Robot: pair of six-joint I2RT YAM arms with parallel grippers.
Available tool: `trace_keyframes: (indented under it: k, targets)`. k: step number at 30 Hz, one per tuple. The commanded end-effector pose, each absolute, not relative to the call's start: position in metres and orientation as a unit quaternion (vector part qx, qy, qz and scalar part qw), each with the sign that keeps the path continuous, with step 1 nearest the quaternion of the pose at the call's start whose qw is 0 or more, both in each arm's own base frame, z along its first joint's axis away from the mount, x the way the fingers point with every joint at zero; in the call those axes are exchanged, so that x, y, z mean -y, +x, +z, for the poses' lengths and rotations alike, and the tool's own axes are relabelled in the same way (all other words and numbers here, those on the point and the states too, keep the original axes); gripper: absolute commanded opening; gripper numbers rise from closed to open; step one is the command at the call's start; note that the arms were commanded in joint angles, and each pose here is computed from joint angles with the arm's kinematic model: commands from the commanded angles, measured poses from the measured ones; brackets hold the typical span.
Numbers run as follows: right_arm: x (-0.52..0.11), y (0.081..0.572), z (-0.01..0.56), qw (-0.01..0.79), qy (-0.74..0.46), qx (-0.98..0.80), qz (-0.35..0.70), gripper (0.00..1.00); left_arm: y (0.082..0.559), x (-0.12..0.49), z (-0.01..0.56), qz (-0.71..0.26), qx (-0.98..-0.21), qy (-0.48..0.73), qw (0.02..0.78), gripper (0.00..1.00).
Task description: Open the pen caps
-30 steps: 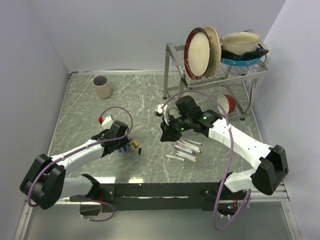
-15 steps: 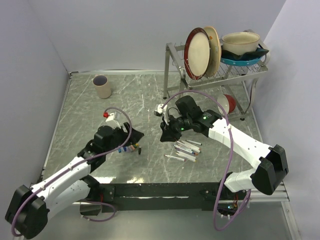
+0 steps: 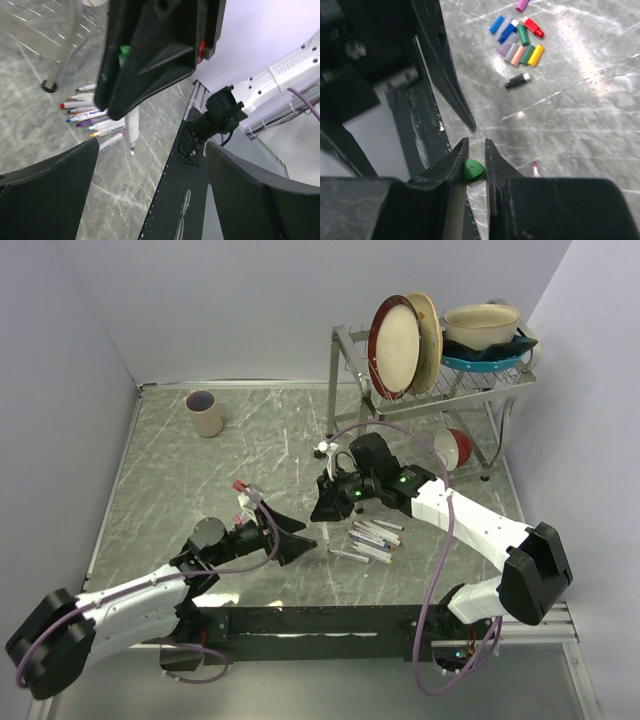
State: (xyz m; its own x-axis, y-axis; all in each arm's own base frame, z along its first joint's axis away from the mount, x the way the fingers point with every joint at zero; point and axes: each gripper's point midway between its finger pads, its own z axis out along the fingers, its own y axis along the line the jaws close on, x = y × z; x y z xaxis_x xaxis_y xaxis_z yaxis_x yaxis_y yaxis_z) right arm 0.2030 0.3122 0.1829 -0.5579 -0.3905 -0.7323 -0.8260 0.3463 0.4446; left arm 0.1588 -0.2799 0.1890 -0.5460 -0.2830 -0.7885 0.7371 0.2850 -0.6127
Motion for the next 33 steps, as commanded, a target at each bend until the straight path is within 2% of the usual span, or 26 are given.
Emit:
trace_keyframes:
  k: [1, 8, 15, 17, 20, 21, 22, 23, 25, 26, 28, 33]
  targets:
    - [-0.325, 0.206, 0.206, 0.275, -0.358, -0.76, 0.467, 0.0, 0.157, 0.297, 0.221, -0.593, -0.611, 0.199, 0.485, 0.91]
    - [-0.324, 0.206, 0.21, 0.274, -0.352, -0.756, 0.479, 0.0, 0.168, 0.306, 0.217, -0.577, -0.629, 0.184, 0.487, 0.83]
    - [-0.326, 0.204, 0.209, 0.266, -0.353, -0.753, 0.487, 0.0, 0.169, 0.315, 0.211, -0.57, -0.646, 0.201, 0.465, 0.54]
    - [-0.325, 0.204, 0.21, 0.267, -0.352, -0.753, 0.488, 0.0, 0.168, 0.317, 0.208, -0.572, -0.65, 0.204, 0.458, 0.48]
    - [-0.325, 0.203, 0.211, 0.269, -0.356, -0.751, 0.487, 0.0, 0.166, 0.32, 0.205, -0.572, -0.655, 0.212, 0.446, 0.26]
    - [-0.324, 0.204, 0.211, 0.272, -0.357, -0.751, 0.485, 0.0, 0.167, 0.321, 0.203, -0.567, -0.663, 0.212, 0.44, 0.06]
    - [-0.323, 0.207, 0.21, 0.277, -0.358, -0.753, 0.477, 0.0, 0.168, 0.32, 0.2, -0.561, -0.668, 0.214, 0.438, 0.01]
    - [-0.322, 0.207, 0.21, 0.28, -0.36, -0.754, 0.473, 0.01, 0.168, 0.319, 0.202, -0.559, -0.67, 0.214, 0.439, 0.01]
    - [-0.32, 0.208, 0.211, 0.287, -0.375, -0.75, 0.464, 0.08, 0.168, 0.315, 0.2, -0.553, -0.68, 0.206, 0.435, 0.01]
    - [-0.319, 0.208, 0.212, 0.292, -0.385, -0.746, 0.459, 0.24, 0.169, 0.312, 0.199, -0.548, -0.685, 0.199, 0.437, 0.01]
    - [-0.314, 0.207, 0.216, 0.299, -0.412, -0.738, 0.444, 0.48, 0.168, 0.305, 0.195, -0.544, -0.7, 0.185, 0.424, 0.01]
    - [-0.298, 0.205, 0.225, 0.345, -0.48, -0.701, 0.399, 0.72, 0.157, 0.29, 0.184, -0.556, -0.729, 0.163, 0.364, 0.01]
